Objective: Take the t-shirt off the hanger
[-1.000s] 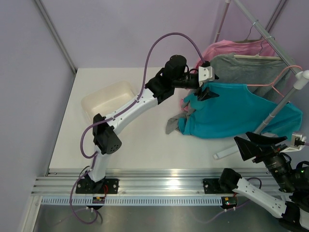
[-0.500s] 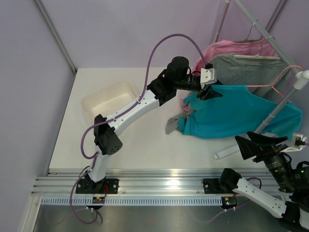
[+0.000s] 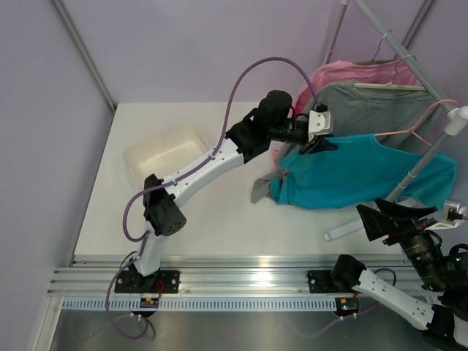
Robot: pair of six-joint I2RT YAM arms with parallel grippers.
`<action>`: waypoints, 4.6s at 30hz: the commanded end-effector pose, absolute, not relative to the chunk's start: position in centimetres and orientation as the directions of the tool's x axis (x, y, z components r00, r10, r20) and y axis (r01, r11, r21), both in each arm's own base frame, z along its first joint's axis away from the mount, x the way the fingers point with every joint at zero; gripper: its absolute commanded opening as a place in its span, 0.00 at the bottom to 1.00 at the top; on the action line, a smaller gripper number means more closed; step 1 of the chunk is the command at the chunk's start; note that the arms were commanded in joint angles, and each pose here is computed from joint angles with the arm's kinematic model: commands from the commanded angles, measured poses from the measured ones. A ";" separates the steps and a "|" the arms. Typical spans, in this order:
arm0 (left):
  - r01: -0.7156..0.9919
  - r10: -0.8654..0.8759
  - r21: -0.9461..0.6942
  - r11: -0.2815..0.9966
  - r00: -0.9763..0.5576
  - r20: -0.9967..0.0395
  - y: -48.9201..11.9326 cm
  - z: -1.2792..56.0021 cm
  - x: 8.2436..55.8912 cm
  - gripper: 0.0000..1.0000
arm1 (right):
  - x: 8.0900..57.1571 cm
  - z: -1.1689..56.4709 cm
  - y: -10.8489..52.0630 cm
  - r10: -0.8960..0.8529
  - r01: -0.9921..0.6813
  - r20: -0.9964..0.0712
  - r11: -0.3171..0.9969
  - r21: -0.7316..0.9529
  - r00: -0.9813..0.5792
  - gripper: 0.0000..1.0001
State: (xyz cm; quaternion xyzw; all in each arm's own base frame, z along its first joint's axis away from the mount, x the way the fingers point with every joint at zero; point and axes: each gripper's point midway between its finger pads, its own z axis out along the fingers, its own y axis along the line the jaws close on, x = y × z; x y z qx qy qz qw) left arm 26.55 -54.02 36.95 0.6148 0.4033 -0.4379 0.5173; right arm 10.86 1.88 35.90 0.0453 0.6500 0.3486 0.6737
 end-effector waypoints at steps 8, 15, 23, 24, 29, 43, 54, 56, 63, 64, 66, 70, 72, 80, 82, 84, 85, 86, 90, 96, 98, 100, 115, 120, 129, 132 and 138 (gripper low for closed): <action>0.939 -0.032 0.344 0.013 0.344 -0.938 -54.5 41.9 26.0 0.00 | 10.3 36.5 0.5 0.566 -0.425 -0.824 0.736 0.526 -0.040 0.99; 0.942 -0.097 0.310 0.127 0.323 -0.942 -53.5 45.2 26.6 0.00 | 10.5 36.3 0.5 0.558 -0.413 -0.829 0.746 0.523 -0.043 0.99; 0.921 -0.177 0.281 0.270 0.334 -0.926 -51.1 49.3 27.2 0.00 | 10.6 36.2 0.3 0.560 -0.401 -0.828 0.750 0.526 -0.039 1.00; 0.917 -0.183 0.281 0.283 0.339 -0.923 -50.6 49.9 27.1 0.00 | 10.6 36.2 0.2 0.559 -0.398 -0.828 0.752 0.526 -0.038 0.99; 0.915 -0.214 0.272 0.297 0.341 -0.915 -49.8 50.5 26.7 0.00 | 10.7 36.3 0.1 0.562 -0.393 -0.826 0.753 0.529 -0.034 1.00; 0.902 -0.188 0.272 0.334 0.347 -0.919 -46.8 50.5 25.7 0.00 | 11.1 36.1 0.3 0.549 -0.371 -0.835 0.768 0.522 -0.040 1.00; 0.885 -0.100 0.208 0.417 0.273 -0.957 -42.1 46.4 25.0 0.00 | 12.0 36.7 2.6 0.479 -0.381 -0.874 0.796 0.471 -0.080 0.99; 0.865 -0.103 0.205 0.459 0.281 -0.954 -40.5 46.5 25.1 0.00 | 12.4 36.5 3.7 0.446 -0.388 -0.888 0.804 0.451 -0.108 0.99; 0.871 -0.078 0.159 0.465 0.220 -0.972 -36.2 45.0 22.7 0.00 | 13.2 37.1 5.5 0.448 -0.405 -0.888 0.796 0.450 -0.107 0.99; 0.874 -0.053 0.139 0.466 0.184 -0.981 -36.0 42.9 22.6 0.00 | 13.4 37.5 5.4 0.453 -0.398 -0.886 0.798 0.453 -0.100 1.00; 0.873 -0.108 0.095 0.478 0.166 -0.980 -34.3 43.0 21.6 0.00 | 14.0 38.8 5.7 0.453 -0.386 -0.888 0.808 0.446 -0.079 0.99; 0.869 -0.111 0.035 0.494 0.103 -0.988 -31.9 39.5 20.2 0.00 | 15.3 41.3 8.0 0.410 -0.408 -0.910 0.821 0.399 -0.064 0.98; 0.867 -0.123 0.018 0.498 0.091 -0.988 -30.7 39.5 19.4 0.00 | 15.8 42.8 8.7 0.419 -0.421 -0.907 0.817 0.393 -0.034 0.97; 0.897 -0.132 -0.066 0.437 -0.008 -0.991 -27.5 39.3 15.5 0.00 | 18.9 45.5 15.7 0.352 -0.510 -0.936 0.806 0.301 0.003 0.89; 0.907 -0.109 -0.064 0.417 -0.020 -0.994 -27.4 38.2 14.9 0.00 | 19.6 45.8 17.3 0.356 -0.519 -0.935 0.798 0.305 -0.002 0.87; 0.909 -0.103 -0.059 0.413 -0.017 -0.995 -26.8 37.8 14.5 0.00 | 20.4 46.0 18.2 0.367 -0.515 -0.930 0.798 0.313 0.003 0.83; 0.908 -0.097 -0.058 0.415 -0.019 -0.995 -26.6 37.6 14.4 0.00 | 20.6 46.2 18.3 0.375 -0.510 -0.927 0.799 0.320 0.006 0.83; 0.908 -0.097 -0.055 0.415 -0.016 -0.995 -26.3 37.7 14.1 0.00 | 20.7 46.6 18.5 0.387 -0.512 -0.922 0.796 0.324 0.019 0.80; 0.918 -0.092 -0.068 0.390 -0.035 -0.995 -26.1 37.4 13.4 0.00 | 21.3 46.6 20.5 0.388 -0.543 -0.922 0.775 0.323 0.006 0.74; 0.948 -0.114 -0.088 0.305 -0.055 -0.992 -26.8 37.4 11.9 0.00 | 22.5 46.4 22.3 0.400 -0.527 -0.916 0.773 0.354 -0.028 0.57; 0.952 -0.126 -0.089 0.292 -0.054 -0.991 -26.7 37.6 11.6 0.00 | 22.7 46.2 22.3 0.405 -0.516 -0.914 0.776 0.363 -0.034 0.52; 0.953 -0.146 -0.088 0.291 -0.047 -0.988 -26.2 38.1 11.3 0.00 | 22.7 45.9 22.2 0.415 -0.506 -0.909 0.775 0.378 -0.043 0.43; 0.964 -0.199 -0.134 0.229 -0.088 -0.976 -24.9 40.0 9.1 0.74 | 21.9 46.5 19.5 0.427 -0.448 -0.903 0.797 0.406 -0.058 0.00; 0.968 -0.140 -0.140 0.207 -0.112 -0.984 -25.0 39.2 8.6 0.79 | 21.1 48.4 17.2 0.437 -0.430 -0.899 0.808 0.403 -0.024 0.00; 0.964 -0.128 -0.156 0.213 -0.131 -0.983 -24.7 39.1 8.4 0.06 | 20.1 49.4 14.6 0.438 -0.406 -0.899 0.822 0.401 -0.001 0.00; 0.937 -0.149 -0.187 0.295 -0.148 -0.978 -24.2 39.2 9.8 0.00 | 20.1 49.9 13.1 0.428 -0.373 -0.903 0.845 0.383 0.042 0.00; 0.826 -0.248 -0.266 0.496 -0.158 -0.956 -21.6 39.5 12.9 0.00 | 19.9 51.3 8.8 0.458 -0.230 -0.885 0.873 0.430 0.081 0.00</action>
